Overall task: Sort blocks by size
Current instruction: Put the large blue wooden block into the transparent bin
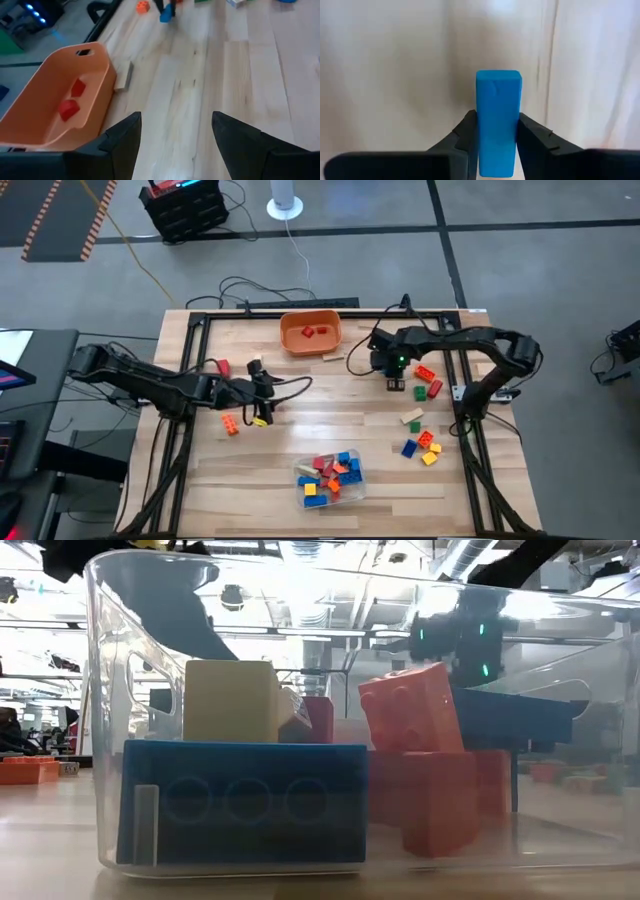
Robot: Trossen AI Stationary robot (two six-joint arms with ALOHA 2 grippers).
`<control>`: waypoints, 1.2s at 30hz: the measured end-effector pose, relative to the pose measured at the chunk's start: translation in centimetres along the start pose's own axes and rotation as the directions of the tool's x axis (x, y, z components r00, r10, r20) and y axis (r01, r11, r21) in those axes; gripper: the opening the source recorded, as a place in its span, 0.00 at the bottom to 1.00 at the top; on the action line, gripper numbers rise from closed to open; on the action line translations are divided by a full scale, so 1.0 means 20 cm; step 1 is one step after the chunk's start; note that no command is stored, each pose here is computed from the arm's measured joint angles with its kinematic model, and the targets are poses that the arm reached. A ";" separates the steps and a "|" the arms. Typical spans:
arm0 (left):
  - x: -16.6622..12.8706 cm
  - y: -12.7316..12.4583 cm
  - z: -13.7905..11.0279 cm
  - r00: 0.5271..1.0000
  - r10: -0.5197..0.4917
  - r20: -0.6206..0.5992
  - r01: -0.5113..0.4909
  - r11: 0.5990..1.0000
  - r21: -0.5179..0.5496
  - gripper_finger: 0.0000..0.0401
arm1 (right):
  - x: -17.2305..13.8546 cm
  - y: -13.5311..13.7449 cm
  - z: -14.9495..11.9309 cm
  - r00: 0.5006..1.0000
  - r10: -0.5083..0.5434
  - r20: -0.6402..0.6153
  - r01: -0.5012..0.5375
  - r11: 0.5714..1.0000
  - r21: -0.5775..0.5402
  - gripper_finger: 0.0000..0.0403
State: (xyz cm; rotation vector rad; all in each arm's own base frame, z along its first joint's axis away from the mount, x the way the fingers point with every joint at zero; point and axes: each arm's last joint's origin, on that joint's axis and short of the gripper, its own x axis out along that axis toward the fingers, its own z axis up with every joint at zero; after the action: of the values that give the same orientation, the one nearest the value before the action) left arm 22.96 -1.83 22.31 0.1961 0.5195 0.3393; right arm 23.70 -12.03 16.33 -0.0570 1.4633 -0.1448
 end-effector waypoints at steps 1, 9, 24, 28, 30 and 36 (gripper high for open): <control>-0.01 0.01 -0.01 1.000 0.002 0.003 -0.002 1.000 -0.011 0.59 | -0.05 0.01 0.02 0.999 0.019 0.051 -0.019 1.000 0.004 0.31; -0.02 0.03 -0.02 1.000 0.007 0.012 -0.007 0.999 -0.046 0.59 | -0.37 0.30 0.15 0.851 0.247 0.464 -0.200 0.968 -0.149 0.31; -0.03 0.03 -0.01 0.998 0.024 -0.063 -0.034 0.986 -0.162 0.59 | -0.49 1.17 0.35 0.600 0.612 0.515 -0.351 0.780 -0.518 0.35; -0.04 0.04 0.02 0.999 0.024 -0.041 -0.032 0.980 -0.195 0.59 | -0.42 1.25 0.42 0.629 0.615 0.475 -0.377 0.776 -0.506 0.38; -0.04 0.04 0.03 0.999 0.015 -0.038 -0.023 0.978 -0.206 0.59 | -0.39 1.26 0.44 0.653 0.606 0.454 -0.384 0.782 -0.491 0.41; -0.04 0.03 0.00 0.996 -0.004 -0.092 -0.015 0.978 -0.206 0.59 | -0.43 1.24 0.47 0.693 0.586 0.419 -0.391 0.794 -0.465 0.54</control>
State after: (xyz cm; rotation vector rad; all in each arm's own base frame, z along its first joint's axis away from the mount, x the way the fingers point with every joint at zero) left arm 22.06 -1.51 22.85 -0.0194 0.5707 0.4069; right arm 33.74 13.14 22.74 0.0217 0.8601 0.5499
